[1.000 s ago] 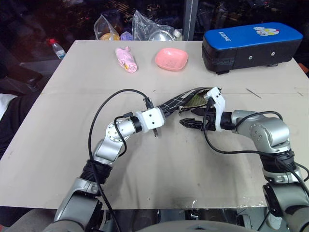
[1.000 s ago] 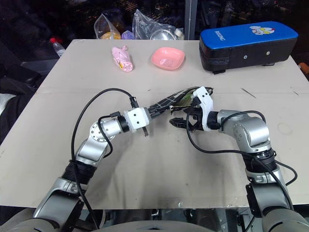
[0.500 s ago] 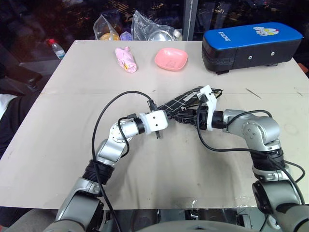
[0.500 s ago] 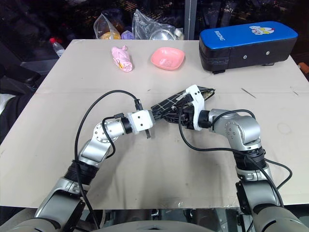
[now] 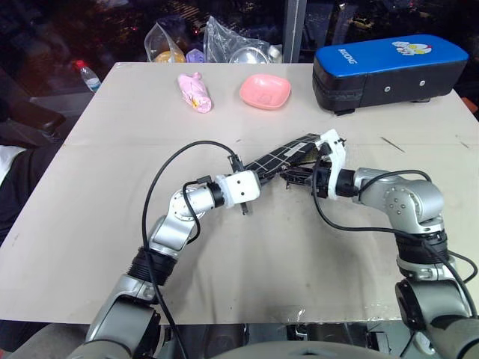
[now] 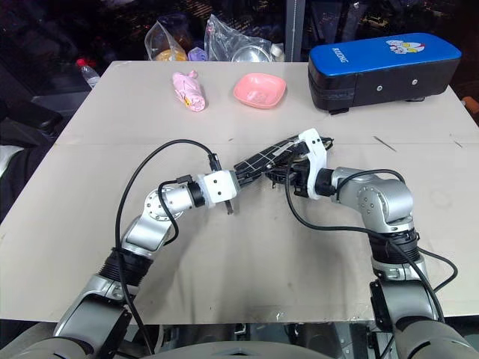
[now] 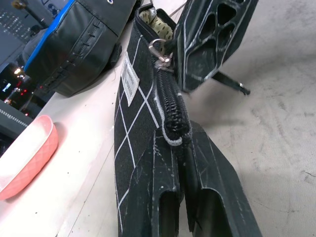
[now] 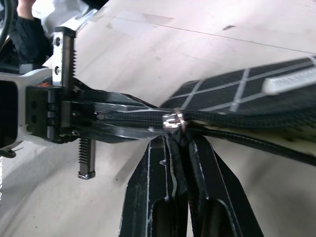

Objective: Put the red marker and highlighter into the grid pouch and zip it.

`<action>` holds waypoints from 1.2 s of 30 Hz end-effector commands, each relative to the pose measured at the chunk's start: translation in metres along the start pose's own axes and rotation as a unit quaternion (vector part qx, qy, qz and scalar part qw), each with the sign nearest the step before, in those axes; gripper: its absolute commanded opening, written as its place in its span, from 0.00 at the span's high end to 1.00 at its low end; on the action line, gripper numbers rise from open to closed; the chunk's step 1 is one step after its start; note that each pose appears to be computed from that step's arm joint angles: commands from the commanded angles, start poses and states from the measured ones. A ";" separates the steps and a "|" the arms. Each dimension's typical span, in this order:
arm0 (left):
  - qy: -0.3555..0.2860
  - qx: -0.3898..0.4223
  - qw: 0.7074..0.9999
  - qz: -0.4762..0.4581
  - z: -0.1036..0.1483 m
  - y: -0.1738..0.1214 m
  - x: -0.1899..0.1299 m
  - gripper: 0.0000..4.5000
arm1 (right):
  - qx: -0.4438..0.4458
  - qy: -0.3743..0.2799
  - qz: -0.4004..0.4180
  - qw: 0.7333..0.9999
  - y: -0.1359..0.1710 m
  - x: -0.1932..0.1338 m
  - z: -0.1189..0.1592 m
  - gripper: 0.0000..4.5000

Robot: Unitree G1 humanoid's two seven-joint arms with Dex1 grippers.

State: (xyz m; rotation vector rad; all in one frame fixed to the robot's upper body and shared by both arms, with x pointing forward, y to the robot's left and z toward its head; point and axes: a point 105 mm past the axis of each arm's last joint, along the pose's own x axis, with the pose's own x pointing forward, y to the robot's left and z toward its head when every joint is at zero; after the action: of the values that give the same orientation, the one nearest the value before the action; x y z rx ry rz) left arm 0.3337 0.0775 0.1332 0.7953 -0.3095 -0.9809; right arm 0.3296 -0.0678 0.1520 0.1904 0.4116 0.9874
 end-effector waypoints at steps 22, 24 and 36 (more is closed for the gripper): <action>0.035 0.013 0.999 0.038 -0.018 0.018 -0.029 1.00 | -0.033 -0.069 -0.172 0.982 -0.079 -0.095 0.036 0.99; 0.027 -0.009 0.999 0.042 -0.017 0.020 -0.032 0.85 | -0.040 -0.067 -0.151 0.986 -0.073 -0.098 0.030 0.85; 0.010 -0.268 0.955 0.125 -0.015 0.017 -0.090 0.02 | -0.161 0.002 -0.132 0.978 -0.081 -0.157 -0.024 0.01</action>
State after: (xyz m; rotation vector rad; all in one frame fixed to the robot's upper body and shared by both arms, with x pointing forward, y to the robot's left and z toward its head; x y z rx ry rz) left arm 0.3144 0.1655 0.1306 0.3093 -0.0860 -0.7503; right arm 0.3077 -0.2333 0.1265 -0.0843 0.3326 0.7755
